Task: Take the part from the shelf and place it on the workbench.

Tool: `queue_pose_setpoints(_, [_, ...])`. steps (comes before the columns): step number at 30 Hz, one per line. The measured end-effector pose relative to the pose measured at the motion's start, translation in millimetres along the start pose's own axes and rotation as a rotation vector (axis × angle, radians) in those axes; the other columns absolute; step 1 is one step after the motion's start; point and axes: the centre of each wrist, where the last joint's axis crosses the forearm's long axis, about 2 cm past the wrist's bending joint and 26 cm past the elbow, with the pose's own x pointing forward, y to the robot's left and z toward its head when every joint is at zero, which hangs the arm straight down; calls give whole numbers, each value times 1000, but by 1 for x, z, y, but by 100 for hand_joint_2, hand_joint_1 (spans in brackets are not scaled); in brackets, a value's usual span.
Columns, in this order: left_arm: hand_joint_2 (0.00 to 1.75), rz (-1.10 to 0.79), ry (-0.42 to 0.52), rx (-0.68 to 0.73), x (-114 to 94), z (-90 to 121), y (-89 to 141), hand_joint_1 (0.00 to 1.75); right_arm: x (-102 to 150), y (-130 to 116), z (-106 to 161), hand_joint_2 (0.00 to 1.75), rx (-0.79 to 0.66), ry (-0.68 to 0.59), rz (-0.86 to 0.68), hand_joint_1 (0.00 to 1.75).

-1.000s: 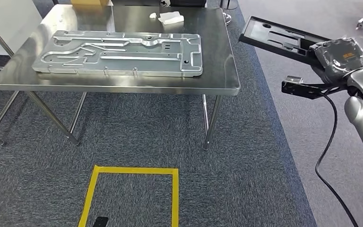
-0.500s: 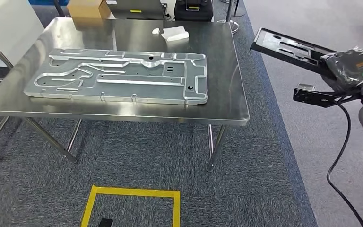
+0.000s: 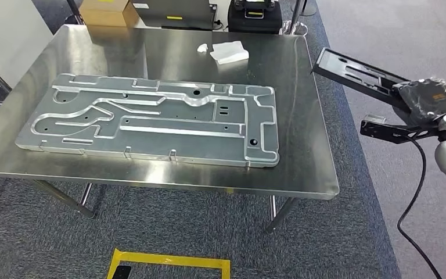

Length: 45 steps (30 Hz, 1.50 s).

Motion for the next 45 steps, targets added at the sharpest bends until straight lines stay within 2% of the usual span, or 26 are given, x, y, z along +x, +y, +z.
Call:
queue_pose_setpoints(5, [175, 19, -19, -16, -3, 1, -3, 0, 10, 17, -2, 175, 47, -8, -37, 175])
queue_pose_setpoints(7, [175, 23, -28, -25, -4, 2, -3, 0, 22, 25, -6, 175, 68, -12, -52, 175])
queue_pose_setpoints(10, [175, 20, -44, -32, -2, 1, -3, 0, 62, 30, -23, 175, 70, -55, -89, 175])
queue_pose_setpoints(13, [175, 27, -76, -42, 4, 0, -3, 0, 123, 30, -43, 175, 64, -122, -142, 175])
queue_pose_setpoints(16, [175, 31, -93, -48, 8, -1, -3, 0, 174, 36, -49, 175, 86, -186, -189, 175])
queue_pose_setpoints(19, [175, 47, -95, -52, 9, -1, -3, 0, 207, 39, -50, 175, 108, -251, -212, 175])
queue_pose_setpoints(23, [175, 90, -93, -56, 5, -2, 1, 0, 234, 40, -50, 175, 117, -298, -210, 175])
queue_pose_setpoints(28, [175, 101, -116, -53, 5, -3, 4, 0, 246, 50, -42, 175, 136, -320, -197, 175])
queue_pose_setpoints(45, [175, 114, -116, -60, 3, -3, 6, 0, 240, 64, -32, 175, 175, -329, -160, 175])
